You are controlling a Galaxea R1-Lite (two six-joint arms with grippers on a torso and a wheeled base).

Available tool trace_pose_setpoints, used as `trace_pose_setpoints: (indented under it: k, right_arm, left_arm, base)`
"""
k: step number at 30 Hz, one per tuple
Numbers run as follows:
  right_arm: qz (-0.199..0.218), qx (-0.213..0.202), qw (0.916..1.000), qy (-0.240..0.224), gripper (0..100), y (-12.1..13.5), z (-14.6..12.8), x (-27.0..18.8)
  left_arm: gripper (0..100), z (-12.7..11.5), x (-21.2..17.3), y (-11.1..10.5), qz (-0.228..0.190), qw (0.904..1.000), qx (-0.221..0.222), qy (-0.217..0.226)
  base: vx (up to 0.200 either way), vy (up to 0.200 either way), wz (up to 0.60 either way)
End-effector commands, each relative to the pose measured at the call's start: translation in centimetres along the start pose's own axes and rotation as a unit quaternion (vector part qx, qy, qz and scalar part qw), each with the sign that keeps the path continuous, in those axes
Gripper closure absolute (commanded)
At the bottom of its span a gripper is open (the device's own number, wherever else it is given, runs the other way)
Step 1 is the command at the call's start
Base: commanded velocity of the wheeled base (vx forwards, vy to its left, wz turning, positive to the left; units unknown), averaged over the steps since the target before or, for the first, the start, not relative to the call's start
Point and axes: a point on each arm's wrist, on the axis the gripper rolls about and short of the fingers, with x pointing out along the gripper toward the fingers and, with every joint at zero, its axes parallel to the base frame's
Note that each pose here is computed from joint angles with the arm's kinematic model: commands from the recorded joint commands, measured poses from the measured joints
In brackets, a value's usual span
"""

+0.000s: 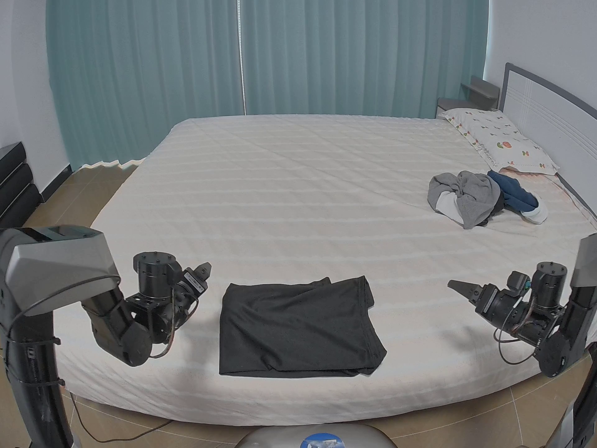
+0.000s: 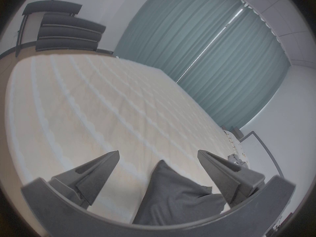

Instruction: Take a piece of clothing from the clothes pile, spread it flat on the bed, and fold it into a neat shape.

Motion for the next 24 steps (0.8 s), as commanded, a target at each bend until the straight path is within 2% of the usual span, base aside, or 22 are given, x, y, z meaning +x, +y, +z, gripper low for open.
trace_pose_setpoints:
  k: [1, 3, 4, 10, 13, 18, 19, 21, 24]
  right_arm:
    - [0.040, -0.126, 0.9844, -0.116, 0, 4.6, 2.1, -9.6]
    - [0.037, -0.140, 0.9804, -0.133, 0, 5.0, 2.4, -10.4]
    - [0.030, -0.154, 0.9744, -0.161, 0, 5.4, 3.0, -12.0]
    - [0.040, -0.194, 0.9581, -0.207, 0, 7.2, 2.7, -16.5]
    - [0.039, -0.218, 0.9534, -0.205, 0, 7.6, 1.6, -18.5]
    - [0.029, -0.252, 0.9479, -0.193, 0, 7.6, -0.4, -21.1]
    - [0.029, -0.263, 0.9456, -0.190, 0, 7.6, -1.2, -22.1]
    - [0.033, -0.272, 0.9439, -0.184, 0, 7.8, -1.8, -23.2]
    - [0.039, -0.272, 0.9475, -0.164, 0, 8.2, -2.6, -25.1]
  left_arm:
    - [0, 5.8, -10.2, -1.9, -0.076, 0.9923, 0.043, -0.088]
    - [0, 6.2, -11.4, -2.0, -0.081, 0.9901, 0.060, -0.098]
    - [0, 6.9, -13.7, -1.9, -0.090, 0.9852, 0.087, -0.117]
    - [0, 8.6, -20.5, -1.1, -0.106, 0.9704, 0.105, -0.190]
    - [0, 8.4, -22.9, -0.1, -0.091, 0.9644, 0.141, -0.204]
    - [0, 8.7, -26.3, 1.0, -0.085, 0.9568, 0.146, -0.237]
    - [0, 8.6, -27.4, 1.7, -0.064, 0.9552, 0.160, -0.240]
    - [0, 8.5, -28.7, 2.3, -0.054, 0.9541, 0.175, -0.237]
    - [0, 8.3, -30.8, 3.5, -0.046, 0.9518, 0.187, -0.238]
  base:
    - [0.000, 0.000, 0.00]
    - [0.000, 0.000, 0.00]
    - [0.000, 0.000, 0.00]
    - [0.000, 0.000, 0.00]
    - [0.000, 0.000, 0.00]
    - [0.000, 0.000, 0.00]
    - [0.000, 0.000, 0.00]
    - [0.000, 0.000, 0.00]
    - [0.000, 0.000, 0.00]
